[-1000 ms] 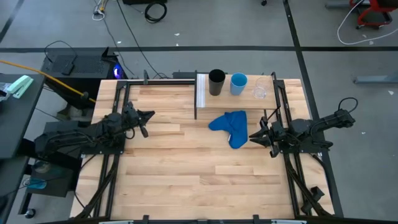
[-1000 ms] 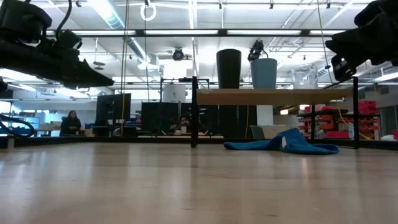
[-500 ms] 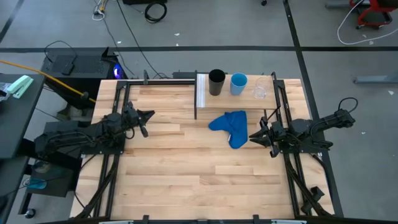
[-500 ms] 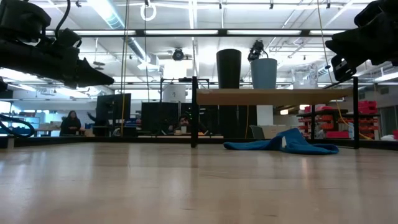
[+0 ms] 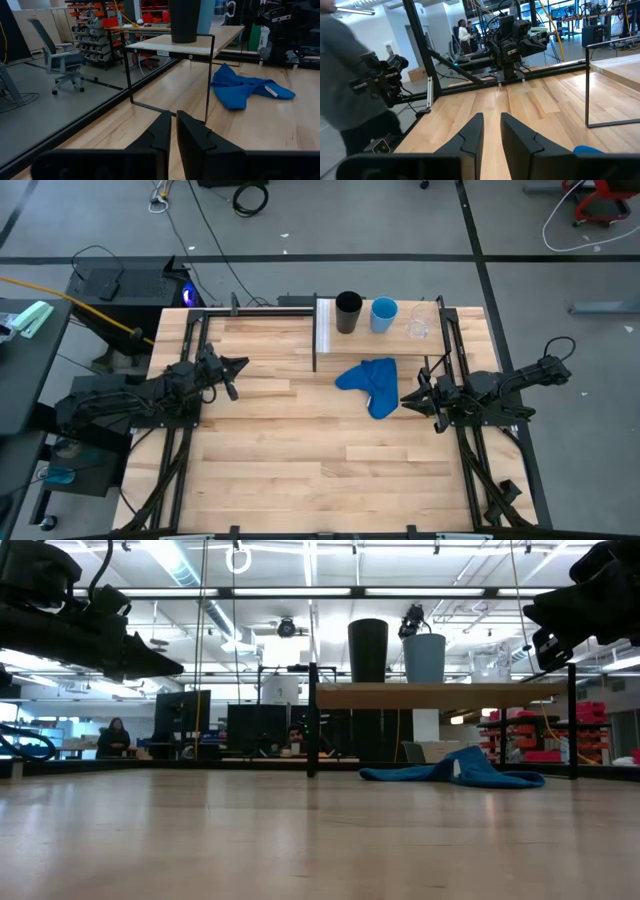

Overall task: Stack small to large cups/mugs on shelf
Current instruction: Return to Home Position

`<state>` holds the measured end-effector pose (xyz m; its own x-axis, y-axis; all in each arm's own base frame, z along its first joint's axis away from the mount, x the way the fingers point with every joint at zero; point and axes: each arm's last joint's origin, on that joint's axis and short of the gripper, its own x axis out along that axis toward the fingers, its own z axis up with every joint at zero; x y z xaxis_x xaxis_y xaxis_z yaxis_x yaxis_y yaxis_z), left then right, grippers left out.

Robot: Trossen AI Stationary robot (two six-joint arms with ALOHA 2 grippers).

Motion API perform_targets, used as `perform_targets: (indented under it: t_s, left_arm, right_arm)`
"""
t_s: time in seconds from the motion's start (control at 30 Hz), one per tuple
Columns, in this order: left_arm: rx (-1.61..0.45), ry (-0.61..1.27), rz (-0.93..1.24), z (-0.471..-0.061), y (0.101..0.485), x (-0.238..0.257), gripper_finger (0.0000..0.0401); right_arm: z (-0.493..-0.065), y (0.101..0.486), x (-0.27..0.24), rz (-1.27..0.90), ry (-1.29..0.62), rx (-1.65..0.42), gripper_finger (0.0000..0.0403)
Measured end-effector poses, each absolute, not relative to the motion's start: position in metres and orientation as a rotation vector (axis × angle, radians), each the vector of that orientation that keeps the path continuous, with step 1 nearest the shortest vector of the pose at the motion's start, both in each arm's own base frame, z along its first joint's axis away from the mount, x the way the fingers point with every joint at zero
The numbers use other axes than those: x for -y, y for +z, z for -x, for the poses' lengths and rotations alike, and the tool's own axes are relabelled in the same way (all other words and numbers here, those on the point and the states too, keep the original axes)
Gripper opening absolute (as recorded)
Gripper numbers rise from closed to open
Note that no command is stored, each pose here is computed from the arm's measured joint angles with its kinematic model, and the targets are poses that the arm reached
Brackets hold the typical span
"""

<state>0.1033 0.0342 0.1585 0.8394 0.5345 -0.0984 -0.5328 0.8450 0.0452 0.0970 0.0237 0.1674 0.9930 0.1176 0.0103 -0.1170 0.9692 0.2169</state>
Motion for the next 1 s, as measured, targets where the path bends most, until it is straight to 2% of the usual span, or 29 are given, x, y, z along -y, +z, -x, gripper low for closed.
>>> perform_targets:
  t_s: [0.27, 0.7, 1.0]
  left_arm:
    - [-0.108, 0.564, -0.016, -0.1033, 0.1585, -0.0342, 0.0028]
    - [-0.108, 0.564, -0.016, -0.1033, 0.1585, -0.0342, 0.004]
    - [-0.108, 0.564, -0.016, -0.1033, 0.1586, -0.0342, 0.003]
  right_arm:
    - [-0.097, 0.1674, -0.0237, -0.219, 0.118, -0.003, 0.0073]
    - [-0.097, 0.1674, -0.0237, -0.219, 0.118, -0.003, 0.0073]
    - [-0.097, 0.1674, -0.0237, -0.219, 0.118, -0.003, 0.0073]
